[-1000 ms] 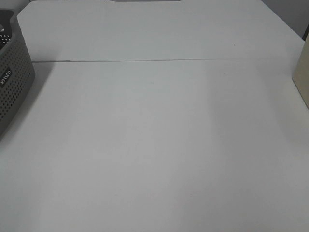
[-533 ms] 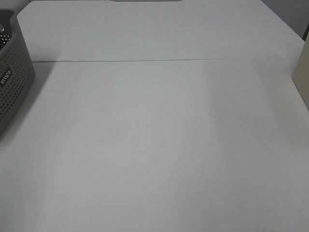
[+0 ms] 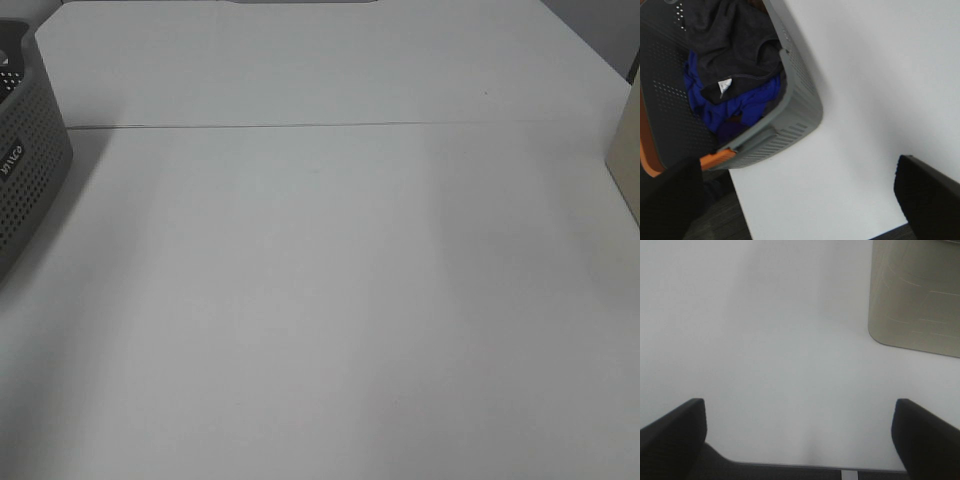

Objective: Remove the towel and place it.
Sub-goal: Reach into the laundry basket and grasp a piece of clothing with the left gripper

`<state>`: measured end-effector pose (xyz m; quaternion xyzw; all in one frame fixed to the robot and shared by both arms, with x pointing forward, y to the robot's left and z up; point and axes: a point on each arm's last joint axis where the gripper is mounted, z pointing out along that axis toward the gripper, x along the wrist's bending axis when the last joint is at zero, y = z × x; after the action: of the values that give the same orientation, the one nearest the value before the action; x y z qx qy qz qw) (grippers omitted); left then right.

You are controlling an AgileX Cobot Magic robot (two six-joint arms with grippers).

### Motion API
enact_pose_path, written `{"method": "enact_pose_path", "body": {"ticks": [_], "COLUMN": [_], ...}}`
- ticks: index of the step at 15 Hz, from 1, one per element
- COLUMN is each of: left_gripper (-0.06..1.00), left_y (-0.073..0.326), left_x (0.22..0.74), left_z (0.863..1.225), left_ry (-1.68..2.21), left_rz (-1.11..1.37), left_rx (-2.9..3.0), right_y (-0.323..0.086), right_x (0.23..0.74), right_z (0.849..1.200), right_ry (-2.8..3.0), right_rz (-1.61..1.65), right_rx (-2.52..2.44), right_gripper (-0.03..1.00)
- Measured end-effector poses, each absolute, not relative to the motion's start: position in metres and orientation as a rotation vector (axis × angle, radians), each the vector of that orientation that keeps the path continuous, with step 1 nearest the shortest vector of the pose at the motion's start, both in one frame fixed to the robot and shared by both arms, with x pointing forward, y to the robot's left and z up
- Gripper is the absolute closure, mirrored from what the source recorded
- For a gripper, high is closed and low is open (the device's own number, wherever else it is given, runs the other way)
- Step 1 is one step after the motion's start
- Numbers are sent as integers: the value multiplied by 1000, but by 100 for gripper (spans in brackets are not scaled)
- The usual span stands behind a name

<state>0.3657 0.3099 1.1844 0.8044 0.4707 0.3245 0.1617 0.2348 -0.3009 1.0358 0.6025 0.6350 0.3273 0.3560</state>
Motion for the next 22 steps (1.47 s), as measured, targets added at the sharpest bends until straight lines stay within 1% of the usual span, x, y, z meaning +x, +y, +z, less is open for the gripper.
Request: {"method": "enact_pose_path", "body": {"ticks": [1,3,5,6,7,9,11,13,14,16,18,19,22], "left_gripper": [-3,-3,-3,-3,-3,-3,-3,-3,-3,-2,-2,-2,-2], "left_y": [312,320,331,339,347,375,403,426,432,453,466,470,470], "left_x": [377,422,468,498,515,549,575,590,593,602,620,645,670], "left_z": [1189,1197,1191,1180,1173,1155,1126,1089,1079,1048,1027,1008,994], "left_ry": [1337,1325,1317,1311,1318,1404,1474,1486,1492,1491,1497,1478,1460], "left_rz": [935,947,945,941,946,899,765,575,529,392,349,334,327], "left_rx": [2324,2432,2583,2707,2781,2865,2899,2948,2958,2995,2999,2961,2866], "right_y": [-301,-301,-301,-301,-301,-301,-301,-301,-301,-301,-301,-301,-301], "right_x": [235,235,235,235,235,235,235,235,235,235,235,235,235], "right_z": [1036,1036,1036,1036,1036,1036,1036,1036,1036,1036,1036,1036,1036], "right_ry": [1640,1640,1640,1640,1640,1640,1640,1640,1640,1640,1640,1640,1640], "right_rz": [845,845,845,845,845,845,845,845,845,845,845,845,845], "right_rx": [1556,1556,1556,1556,1556,1556,1556,1556,1556,1556,1556,1556,1556], "right_gripper": [0,0,0,0,0,0,0,0,0,0,0,0,0]}}
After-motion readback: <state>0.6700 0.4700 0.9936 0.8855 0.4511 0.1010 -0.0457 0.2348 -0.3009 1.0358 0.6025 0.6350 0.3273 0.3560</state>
